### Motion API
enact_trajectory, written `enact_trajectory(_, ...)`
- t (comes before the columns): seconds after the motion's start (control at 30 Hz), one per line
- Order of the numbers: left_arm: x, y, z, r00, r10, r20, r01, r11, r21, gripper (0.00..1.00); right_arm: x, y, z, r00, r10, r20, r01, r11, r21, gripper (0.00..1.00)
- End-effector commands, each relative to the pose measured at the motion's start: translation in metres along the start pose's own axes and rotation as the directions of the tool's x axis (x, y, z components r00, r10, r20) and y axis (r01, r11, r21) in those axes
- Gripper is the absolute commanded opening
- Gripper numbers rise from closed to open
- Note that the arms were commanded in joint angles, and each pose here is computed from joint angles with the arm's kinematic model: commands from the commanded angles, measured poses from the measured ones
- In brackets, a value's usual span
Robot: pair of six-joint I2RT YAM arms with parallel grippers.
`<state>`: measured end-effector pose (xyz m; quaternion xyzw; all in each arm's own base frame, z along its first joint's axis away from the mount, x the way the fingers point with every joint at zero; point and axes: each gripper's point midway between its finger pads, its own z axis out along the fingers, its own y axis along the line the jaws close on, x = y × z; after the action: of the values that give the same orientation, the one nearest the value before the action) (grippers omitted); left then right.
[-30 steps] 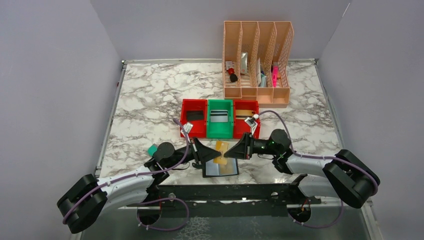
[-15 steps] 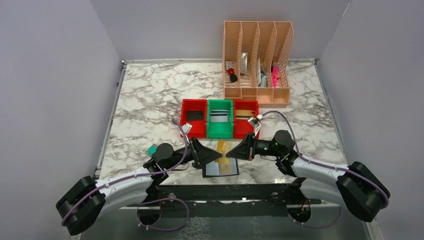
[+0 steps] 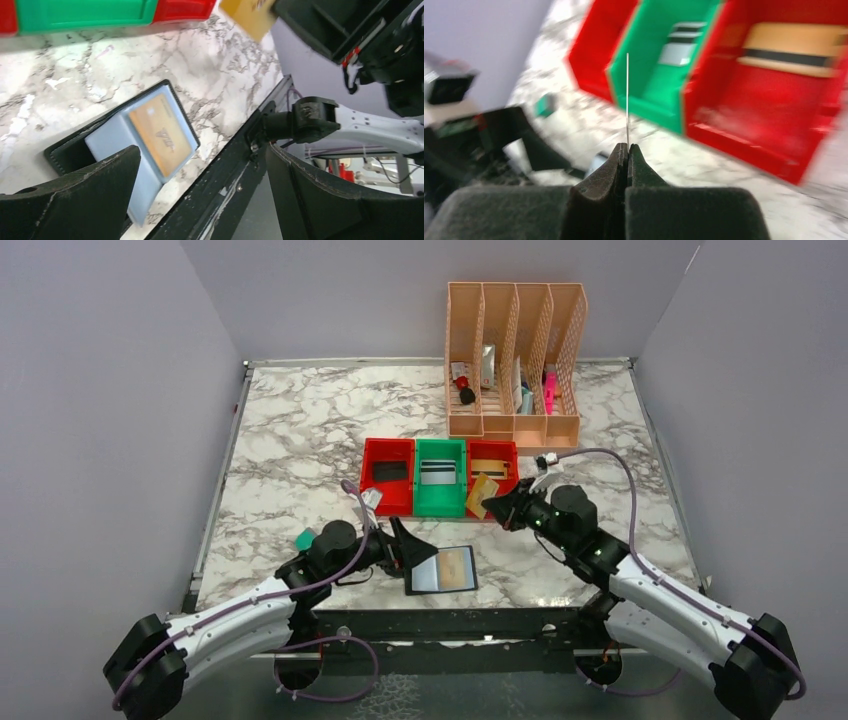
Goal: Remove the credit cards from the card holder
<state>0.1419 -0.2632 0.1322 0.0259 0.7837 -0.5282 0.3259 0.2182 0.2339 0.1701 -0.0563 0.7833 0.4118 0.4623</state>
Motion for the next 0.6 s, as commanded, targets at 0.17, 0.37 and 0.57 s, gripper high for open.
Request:
enact_trajectory(0.17, -0.008, 0.008, -0.004, 0.998, 0.058, 0.006, -0.057, 0.995, -0.08, 0.99, -0.053, -0.103, 0.001, 0.932, -0.354, -0.08, 0.332, 0.74, 0.585, 0.01)
enact_trajectory(0.37, -0.003, 0.012, -0.006, 0.996, 0.08, -0.027, -0.082, 0.992, -0.098, 0.99, -0.06, -0.108, 0.037, 0.817, -0.515, -0.259, 0.568, 0.643, 0.514, 0.01)
enact_trajectory(0.57, 0.0, 0.016, -0.005, 0.992, 0.11, -0.06, -0.116, 0.986, -0.118, 0.99, -0.053, -0.13, 0.057, 0.678, -0.614, -0.405, 0.731, 0.505, 0.459, 0.01)
